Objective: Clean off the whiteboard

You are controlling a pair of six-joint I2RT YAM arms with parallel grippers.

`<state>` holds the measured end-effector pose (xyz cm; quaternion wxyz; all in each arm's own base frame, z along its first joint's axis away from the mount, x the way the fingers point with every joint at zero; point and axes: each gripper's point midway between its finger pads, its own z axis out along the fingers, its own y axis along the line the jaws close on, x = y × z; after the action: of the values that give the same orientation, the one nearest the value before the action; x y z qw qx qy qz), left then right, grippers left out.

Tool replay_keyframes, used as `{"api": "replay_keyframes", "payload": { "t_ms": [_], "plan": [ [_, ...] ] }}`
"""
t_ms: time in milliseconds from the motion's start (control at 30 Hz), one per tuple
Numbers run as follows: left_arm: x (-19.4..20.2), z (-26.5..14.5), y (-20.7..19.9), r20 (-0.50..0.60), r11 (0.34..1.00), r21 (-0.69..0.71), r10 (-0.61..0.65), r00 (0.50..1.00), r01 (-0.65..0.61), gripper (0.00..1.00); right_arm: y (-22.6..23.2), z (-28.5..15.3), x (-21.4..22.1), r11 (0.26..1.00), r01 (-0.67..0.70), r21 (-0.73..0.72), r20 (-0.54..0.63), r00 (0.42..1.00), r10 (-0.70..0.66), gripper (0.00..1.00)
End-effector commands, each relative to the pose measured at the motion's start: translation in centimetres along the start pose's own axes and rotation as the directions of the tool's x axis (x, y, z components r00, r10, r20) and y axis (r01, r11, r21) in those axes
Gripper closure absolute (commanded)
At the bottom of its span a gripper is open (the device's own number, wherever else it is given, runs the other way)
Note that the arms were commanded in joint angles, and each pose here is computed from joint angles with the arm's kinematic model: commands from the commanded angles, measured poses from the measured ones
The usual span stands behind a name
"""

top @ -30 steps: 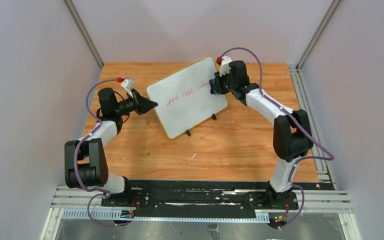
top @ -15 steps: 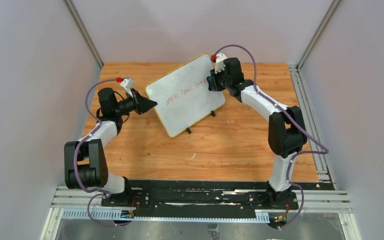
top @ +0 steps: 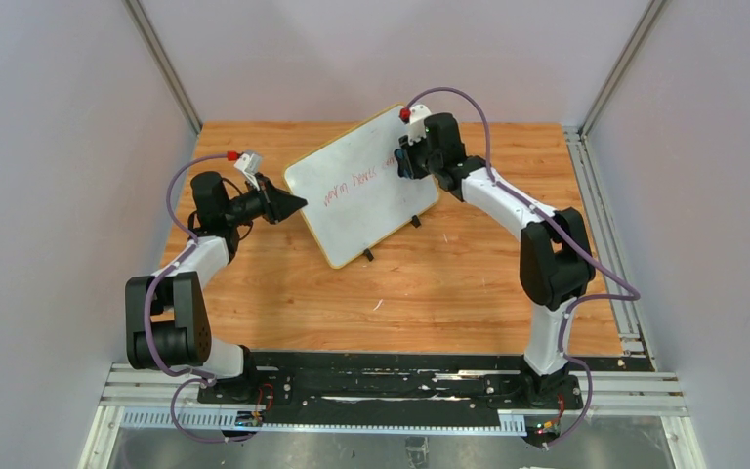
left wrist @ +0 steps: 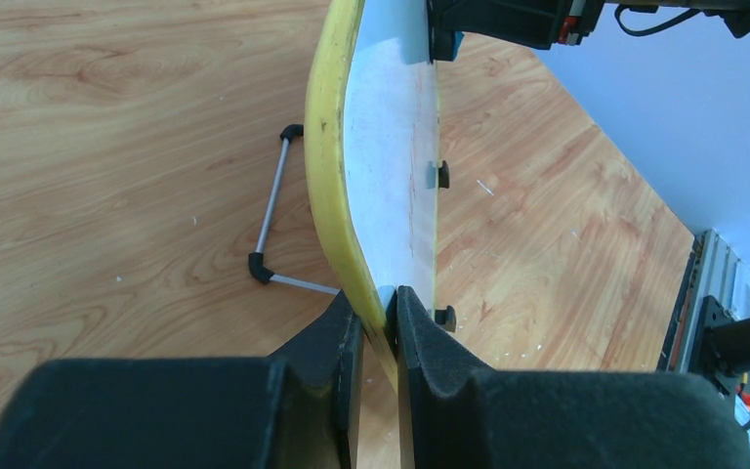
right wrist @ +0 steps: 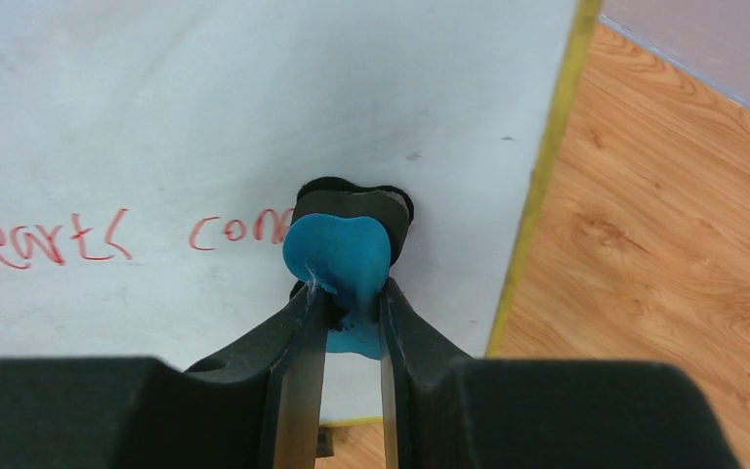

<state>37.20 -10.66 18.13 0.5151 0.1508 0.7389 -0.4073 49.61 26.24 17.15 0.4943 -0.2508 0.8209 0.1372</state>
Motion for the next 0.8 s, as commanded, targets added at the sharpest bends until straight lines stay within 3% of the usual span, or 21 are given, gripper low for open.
{"api": "replay_keyframes", "payload": {
  "t_ms": [0,233,467,767],
  "plan": [
    [-0.7,-0.1,1.1,0.01,0.994,-0.044,0.106,0.994,-0.105,1.0,5.4,0.2,-2.6,0.994,0.038,-0.107,0.068,0.997,-0.031,1.0],
    [-0.7,-0.1,1.0,0.01,0.994,-0.041,0.105,0.994,-0.105,1.0,7.1,0.0,-3.5,0.991,0.058,-0.12,0.087,0.995,-0.048,0.99],
    [-0.7,-0.3,0.6,0.006,0.993,-0.034,0.115,0.993,-0.114,1.0,4.1,2.1,-2.2,0.995,0.095,-0.027,0.028,0.995,-0.094,0.99],
    [-0.4,-0.5,0.3,-0.013,0.993,-0.025,0.118,0.993,-0.118,1.0,-1.7,1.7,-2.4,0.996,0.057,0.068,0.029,0.998,-0.06,0.99]
  ]
}}
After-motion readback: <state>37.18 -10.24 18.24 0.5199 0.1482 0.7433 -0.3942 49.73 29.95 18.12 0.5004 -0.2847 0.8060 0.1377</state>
